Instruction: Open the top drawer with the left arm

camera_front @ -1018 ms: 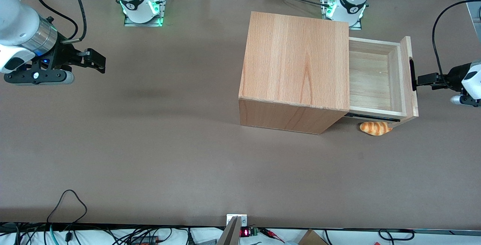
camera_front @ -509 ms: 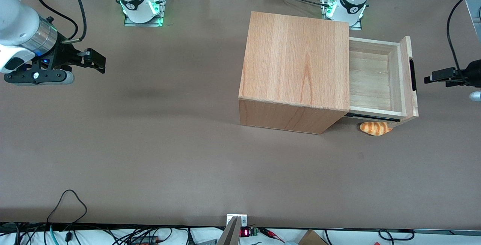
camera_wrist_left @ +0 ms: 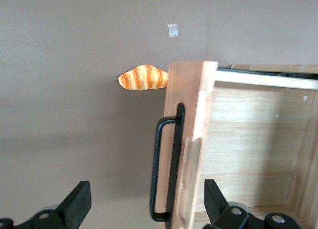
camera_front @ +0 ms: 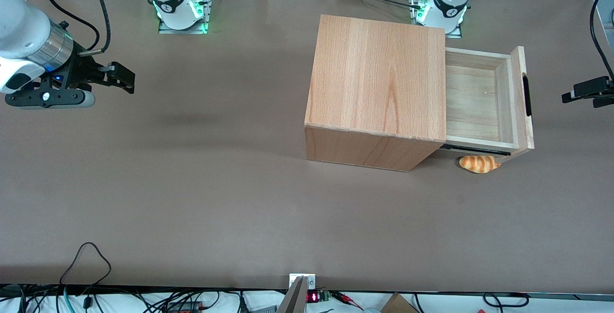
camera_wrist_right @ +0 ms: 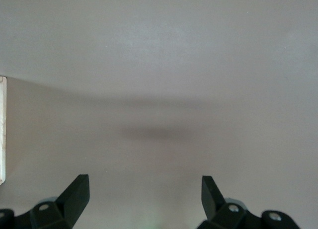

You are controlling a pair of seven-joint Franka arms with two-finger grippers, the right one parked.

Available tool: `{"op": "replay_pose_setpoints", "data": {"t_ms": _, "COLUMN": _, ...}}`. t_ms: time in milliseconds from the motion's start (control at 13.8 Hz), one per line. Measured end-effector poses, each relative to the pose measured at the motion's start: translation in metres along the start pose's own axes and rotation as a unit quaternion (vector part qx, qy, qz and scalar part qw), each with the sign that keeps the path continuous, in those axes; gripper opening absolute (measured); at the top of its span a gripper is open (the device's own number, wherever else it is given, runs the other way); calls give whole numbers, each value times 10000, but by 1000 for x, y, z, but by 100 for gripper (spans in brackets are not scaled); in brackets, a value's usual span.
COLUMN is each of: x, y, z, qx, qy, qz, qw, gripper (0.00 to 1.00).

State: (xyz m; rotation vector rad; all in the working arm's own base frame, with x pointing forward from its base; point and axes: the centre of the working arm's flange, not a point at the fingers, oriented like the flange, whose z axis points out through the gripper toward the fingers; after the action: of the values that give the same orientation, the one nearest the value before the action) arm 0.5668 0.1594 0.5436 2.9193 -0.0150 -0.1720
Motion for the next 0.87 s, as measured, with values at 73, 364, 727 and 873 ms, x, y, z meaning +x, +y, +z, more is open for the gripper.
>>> {"op": "replay_pose_setpoints", "data": {"t_ms": 73, "x": 1, "y": 7, "z": -5, "qx": 68, "qy": 34, "qz": -46, "qw": 10000, "gripper": 100}}
{"op": "replay_pose_setpoints", "data": {"t_ms": 364, "x": 7, "y": 43, "z": -18, "qx": 474, "qy": 29, "qz": -55, "qw": 9989, "gripper": 100}}
{"op": "replay_pose_setpoints", "data": {"t_ms": 727, "x": 14, "y": 107, "z": -23, "qx": 852, "qy": 80, "qz": 179, "qw": 9962, "gripper": 100}}
{"op": "replay_pose_setpoints", "data": {"t_ms": 873, "x": 8, "y": 120, "z": -33, "qx": 946, "qy": 180, "qz": 233, "qw": 9951, "gripper": 100}}
